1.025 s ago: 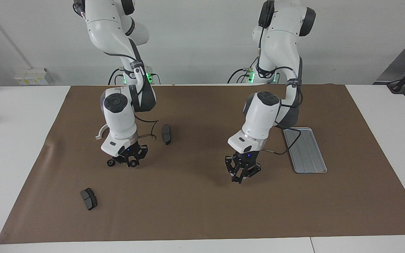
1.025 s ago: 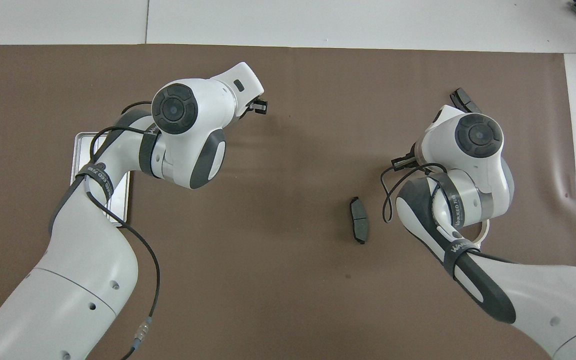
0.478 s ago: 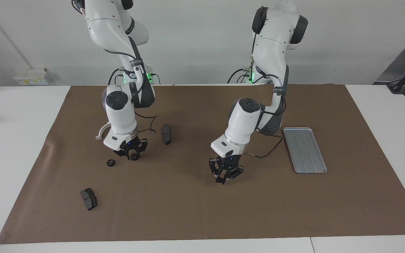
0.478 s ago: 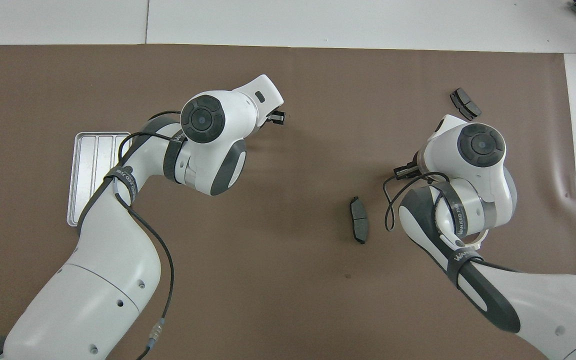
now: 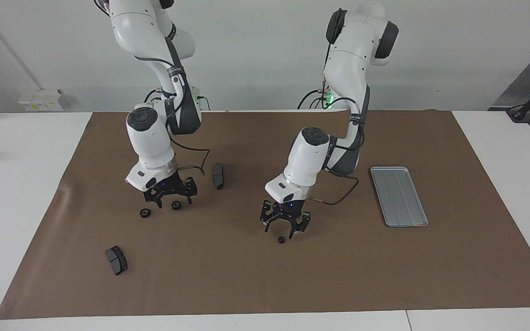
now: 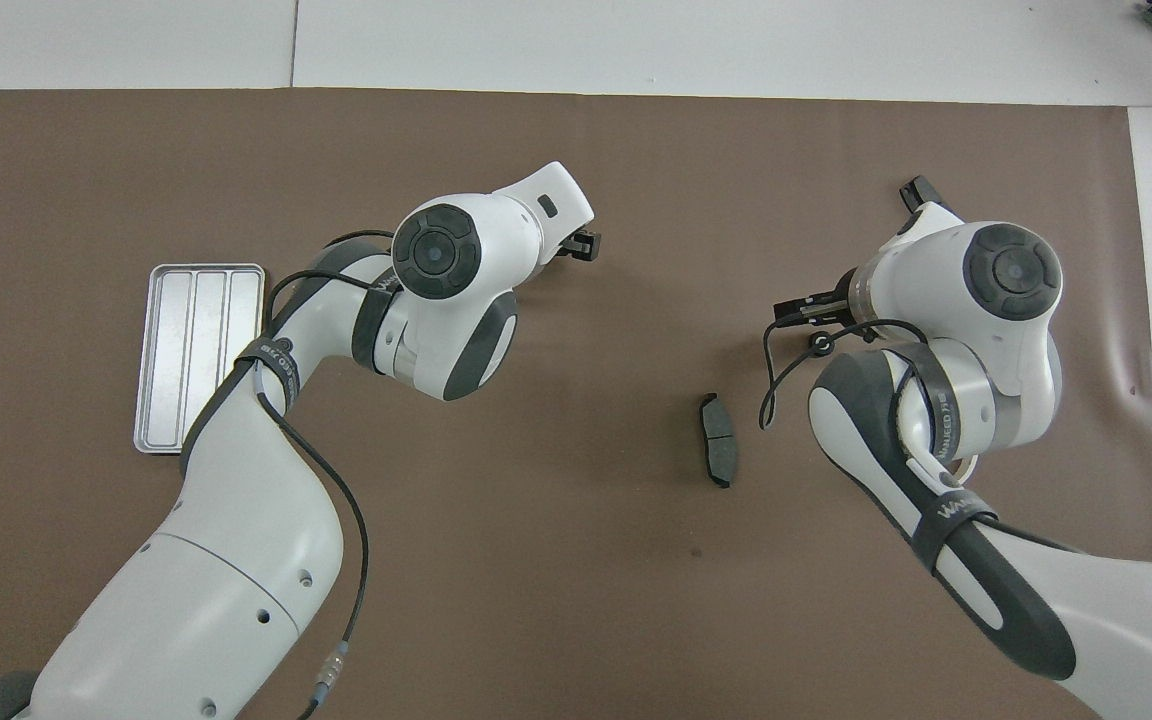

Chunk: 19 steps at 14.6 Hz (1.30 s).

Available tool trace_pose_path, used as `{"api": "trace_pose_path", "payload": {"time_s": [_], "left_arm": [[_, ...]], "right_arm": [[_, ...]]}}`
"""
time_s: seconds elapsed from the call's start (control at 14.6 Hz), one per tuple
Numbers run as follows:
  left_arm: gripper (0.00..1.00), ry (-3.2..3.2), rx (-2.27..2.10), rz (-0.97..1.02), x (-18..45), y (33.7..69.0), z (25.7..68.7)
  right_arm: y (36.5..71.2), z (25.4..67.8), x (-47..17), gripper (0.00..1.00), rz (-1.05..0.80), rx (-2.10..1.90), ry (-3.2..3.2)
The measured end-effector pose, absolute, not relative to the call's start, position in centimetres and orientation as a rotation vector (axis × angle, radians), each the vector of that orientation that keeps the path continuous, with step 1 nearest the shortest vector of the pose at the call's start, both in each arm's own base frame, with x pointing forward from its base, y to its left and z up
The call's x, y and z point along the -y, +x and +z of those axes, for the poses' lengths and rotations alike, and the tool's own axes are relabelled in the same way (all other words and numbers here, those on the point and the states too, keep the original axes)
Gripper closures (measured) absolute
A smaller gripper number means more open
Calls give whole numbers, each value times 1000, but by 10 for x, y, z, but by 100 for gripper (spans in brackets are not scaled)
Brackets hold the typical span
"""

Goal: Place bearing gear from tray to pile

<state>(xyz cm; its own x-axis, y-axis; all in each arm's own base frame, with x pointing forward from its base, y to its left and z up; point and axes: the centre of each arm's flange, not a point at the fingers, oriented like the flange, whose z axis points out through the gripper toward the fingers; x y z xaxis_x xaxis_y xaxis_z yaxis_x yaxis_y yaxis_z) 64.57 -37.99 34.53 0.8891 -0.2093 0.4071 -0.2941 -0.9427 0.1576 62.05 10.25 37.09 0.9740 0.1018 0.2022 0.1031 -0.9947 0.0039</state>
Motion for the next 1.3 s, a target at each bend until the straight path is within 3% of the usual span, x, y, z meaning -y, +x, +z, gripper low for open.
{"api": "trace_pose_path", "payload": {"time_s": [0.41, 0.89, 1.3], "left_arm": [[0, 2936, 216, 501, 272, 647, 411], [0, 3065, 87, 259, 117, 606, 476], [0, 3093, 101, 220, 32, 581, 547]], "right_arm": [[681, 415, -171, 0, -461, 166, -3034], [699, 337, -345, 0, -517, 405, -2937], [678, 308, -398, 0, -523, 568, -2949]]}}
